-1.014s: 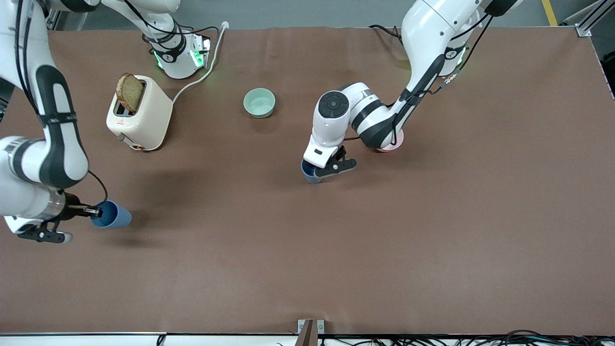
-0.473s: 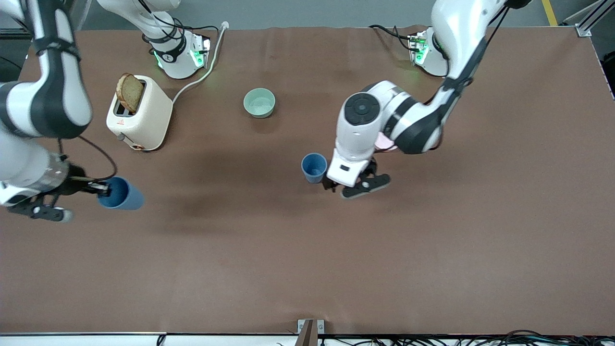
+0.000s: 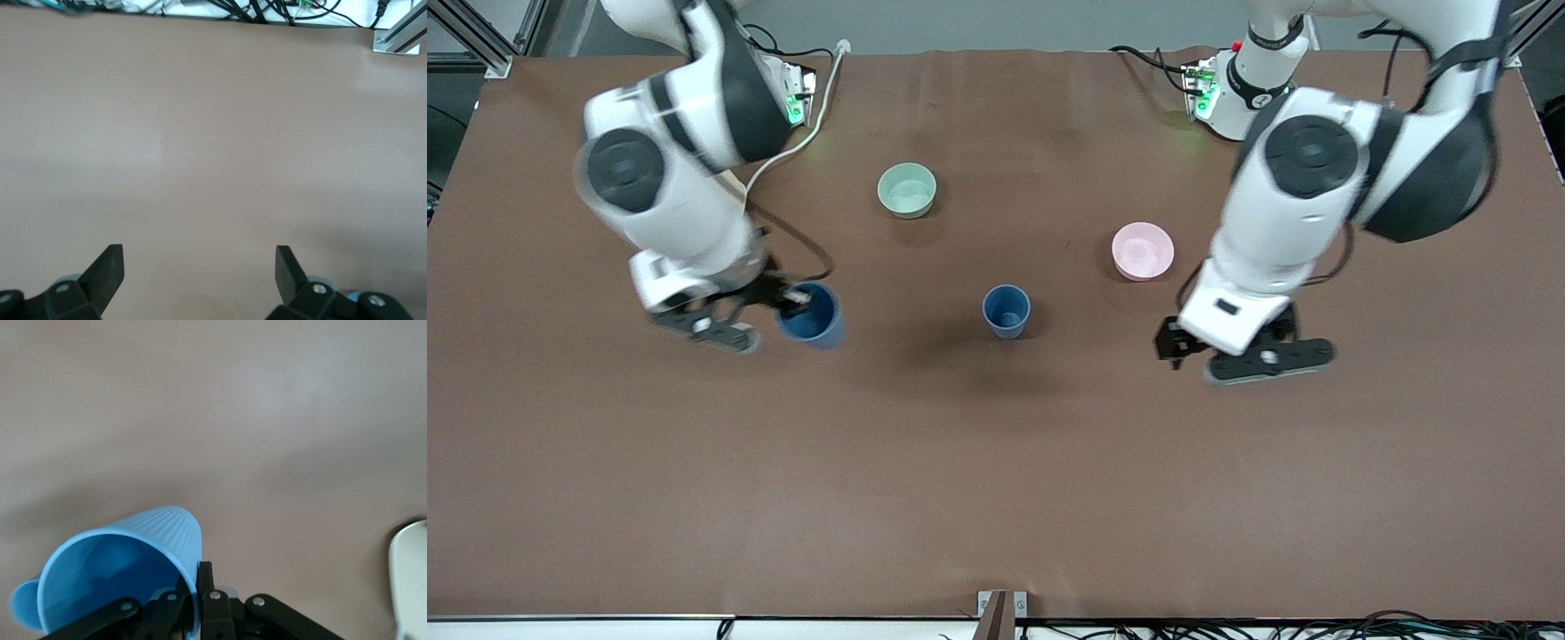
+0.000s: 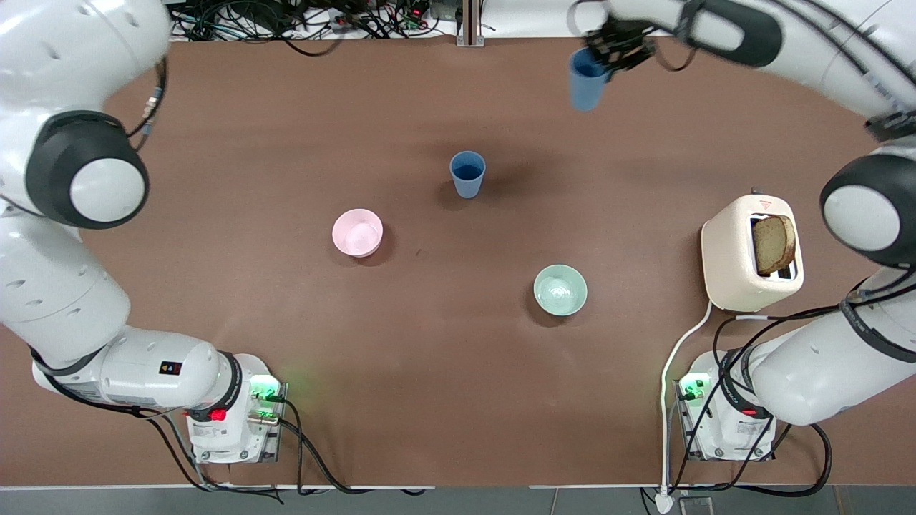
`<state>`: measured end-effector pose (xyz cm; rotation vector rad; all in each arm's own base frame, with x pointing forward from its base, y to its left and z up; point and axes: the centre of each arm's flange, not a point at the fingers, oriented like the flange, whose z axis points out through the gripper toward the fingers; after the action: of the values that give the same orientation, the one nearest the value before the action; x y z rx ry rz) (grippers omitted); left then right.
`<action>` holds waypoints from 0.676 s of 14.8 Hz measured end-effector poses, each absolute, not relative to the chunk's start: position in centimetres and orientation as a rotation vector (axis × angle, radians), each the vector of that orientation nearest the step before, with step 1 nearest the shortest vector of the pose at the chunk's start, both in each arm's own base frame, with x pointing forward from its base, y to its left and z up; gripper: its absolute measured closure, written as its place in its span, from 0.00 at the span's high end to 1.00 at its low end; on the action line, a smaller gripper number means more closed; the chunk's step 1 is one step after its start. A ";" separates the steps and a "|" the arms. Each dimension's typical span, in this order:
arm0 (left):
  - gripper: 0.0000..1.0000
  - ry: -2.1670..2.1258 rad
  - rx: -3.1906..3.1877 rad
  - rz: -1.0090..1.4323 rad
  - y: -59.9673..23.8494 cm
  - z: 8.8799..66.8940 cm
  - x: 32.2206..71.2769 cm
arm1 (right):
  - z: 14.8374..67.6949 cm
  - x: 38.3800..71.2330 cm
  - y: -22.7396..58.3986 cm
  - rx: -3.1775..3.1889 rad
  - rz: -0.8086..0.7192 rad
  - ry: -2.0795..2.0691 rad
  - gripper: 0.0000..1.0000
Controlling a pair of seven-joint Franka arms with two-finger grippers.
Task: Stack blue cups with both arms
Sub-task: 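Carry the held blue cup over the standing cup with the right gripper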
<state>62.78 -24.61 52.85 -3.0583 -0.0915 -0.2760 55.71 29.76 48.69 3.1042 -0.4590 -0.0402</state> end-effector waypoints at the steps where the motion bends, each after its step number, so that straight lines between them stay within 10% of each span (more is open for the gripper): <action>1: 1.00 -0.054 -3.062 -0.257 -22.8 53.8 62.8 | 49.0 54.1 32.9 3.112 -0.025 -0.446 0.06; 10: 1.00 0.209 -3.090 -0.168 -11.0 62.3 60.1 | 44.8 48.5 45.8 3.193 0.102 -0.419 0.06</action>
<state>60.06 -10.95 62.34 -3.0904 0.2086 -0.1679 48.46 45.84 44.83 3.1931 -0.4194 0.1018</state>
